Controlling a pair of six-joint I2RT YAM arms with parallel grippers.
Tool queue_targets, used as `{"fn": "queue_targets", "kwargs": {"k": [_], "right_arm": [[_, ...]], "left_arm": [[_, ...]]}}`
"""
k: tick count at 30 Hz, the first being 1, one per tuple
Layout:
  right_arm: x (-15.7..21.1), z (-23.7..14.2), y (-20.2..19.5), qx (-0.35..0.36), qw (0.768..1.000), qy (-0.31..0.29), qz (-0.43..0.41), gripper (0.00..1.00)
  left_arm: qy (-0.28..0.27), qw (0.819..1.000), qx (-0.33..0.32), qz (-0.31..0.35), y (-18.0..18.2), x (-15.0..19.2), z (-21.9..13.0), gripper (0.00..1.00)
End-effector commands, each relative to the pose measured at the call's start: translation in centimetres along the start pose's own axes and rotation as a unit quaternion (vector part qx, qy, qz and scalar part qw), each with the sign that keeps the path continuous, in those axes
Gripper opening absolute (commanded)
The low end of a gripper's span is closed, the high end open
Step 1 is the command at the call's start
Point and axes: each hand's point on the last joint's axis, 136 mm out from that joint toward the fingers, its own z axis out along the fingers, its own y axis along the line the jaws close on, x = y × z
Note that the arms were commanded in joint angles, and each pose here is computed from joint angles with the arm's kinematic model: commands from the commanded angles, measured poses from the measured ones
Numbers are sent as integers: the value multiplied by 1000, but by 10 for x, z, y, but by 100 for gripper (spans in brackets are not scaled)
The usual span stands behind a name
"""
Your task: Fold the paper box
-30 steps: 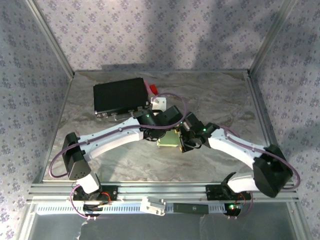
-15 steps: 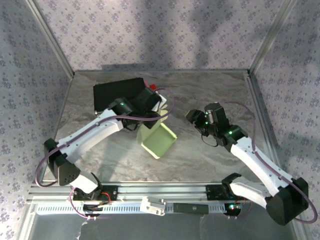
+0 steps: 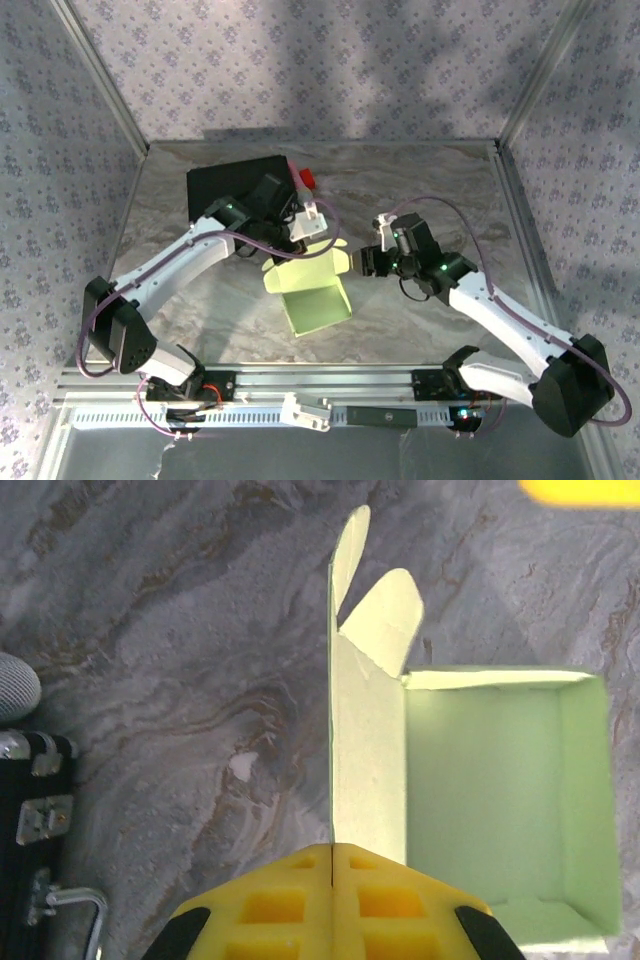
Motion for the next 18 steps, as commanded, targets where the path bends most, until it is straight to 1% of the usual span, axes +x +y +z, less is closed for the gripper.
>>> {"fn": "queue_targets", "kwargs": {"k": [1,3,6,8,12,16,18], "right_arm": [[2,10,-7,23,1000,2,-17,59],[2,11,-6,27,1000,-6,-11,59],[-1,8,-2,27,999,-34,0,59],[-2,9,1,26,999,-39,-9,59],[-1,13,-1,25,998,-30,-42,55],[-7,15,-6,15,998,-19,-61,55],[-8,17,-10,27,997,-6,-76,55]], "left_arm": [[-47,998,21,46,-7,-20,-3,0],[-47,998,19,48,-6,-22,-2,0],[-43,997,20,58,-6,-25,1,0],[-38,997,24,65,-7,-26,4,0],[-24,997,31,71,-8,-27,8,0],[-16,996,31,80,-8,-28,11,0],[-16,996,29,83,-8,-29,12,0]]}}
